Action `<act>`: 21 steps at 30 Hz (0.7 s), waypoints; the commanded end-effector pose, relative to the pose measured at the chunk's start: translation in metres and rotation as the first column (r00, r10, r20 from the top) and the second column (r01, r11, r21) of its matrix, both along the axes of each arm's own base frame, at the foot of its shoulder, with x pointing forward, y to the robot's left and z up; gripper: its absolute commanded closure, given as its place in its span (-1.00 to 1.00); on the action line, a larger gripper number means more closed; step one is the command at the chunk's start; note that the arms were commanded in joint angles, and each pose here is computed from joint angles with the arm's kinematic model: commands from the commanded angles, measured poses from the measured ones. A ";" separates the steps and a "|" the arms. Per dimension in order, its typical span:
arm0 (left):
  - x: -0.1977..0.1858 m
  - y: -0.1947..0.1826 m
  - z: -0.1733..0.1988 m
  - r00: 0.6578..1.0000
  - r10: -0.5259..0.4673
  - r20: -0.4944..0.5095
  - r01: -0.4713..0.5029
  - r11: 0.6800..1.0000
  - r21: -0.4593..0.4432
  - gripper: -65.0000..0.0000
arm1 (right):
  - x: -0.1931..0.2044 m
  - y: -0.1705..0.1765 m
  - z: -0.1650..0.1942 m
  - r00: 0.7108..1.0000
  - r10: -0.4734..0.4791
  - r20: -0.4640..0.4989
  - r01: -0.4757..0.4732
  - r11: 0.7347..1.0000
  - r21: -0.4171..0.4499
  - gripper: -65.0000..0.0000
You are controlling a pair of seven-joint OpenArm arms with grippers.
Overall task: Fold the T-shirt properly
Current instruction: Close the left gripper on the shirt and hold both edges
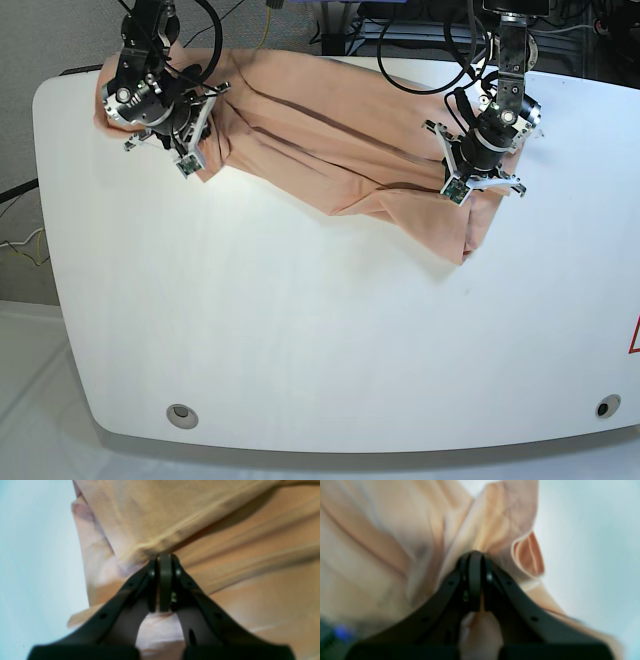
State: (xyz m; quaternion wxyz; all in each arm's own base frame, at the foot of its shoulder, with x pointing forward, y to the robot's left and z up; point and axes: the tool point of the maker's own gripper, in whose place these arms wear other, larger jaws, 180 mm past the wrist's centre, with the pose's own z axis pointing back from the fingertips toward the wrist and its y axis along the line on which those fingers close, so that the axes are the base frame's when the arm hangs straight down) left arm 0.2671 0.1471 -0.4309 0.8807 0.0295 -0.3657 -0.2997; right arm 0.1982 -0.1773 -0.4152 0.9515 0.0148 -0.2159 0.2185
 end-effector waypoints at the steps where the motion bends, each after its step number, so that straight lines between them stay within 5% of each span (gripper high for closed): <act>1: -0.026 0.024 -0.026 0.988 0.031 -0.149 -0.010 0.990 0.139 0.96 | 0.004 -0.014 0.016 0.998 -0.021 0.053 0.023 0.999 -0.038 1.00; 21: -0.021 0.015 -0.025 0.990 0.019 -0.142 -0.001 0.992 0.125 0.96 | -0.042 -0.028 0.009 0.999 -0.041 -0.027 0.039 0.996 -0.077 1.00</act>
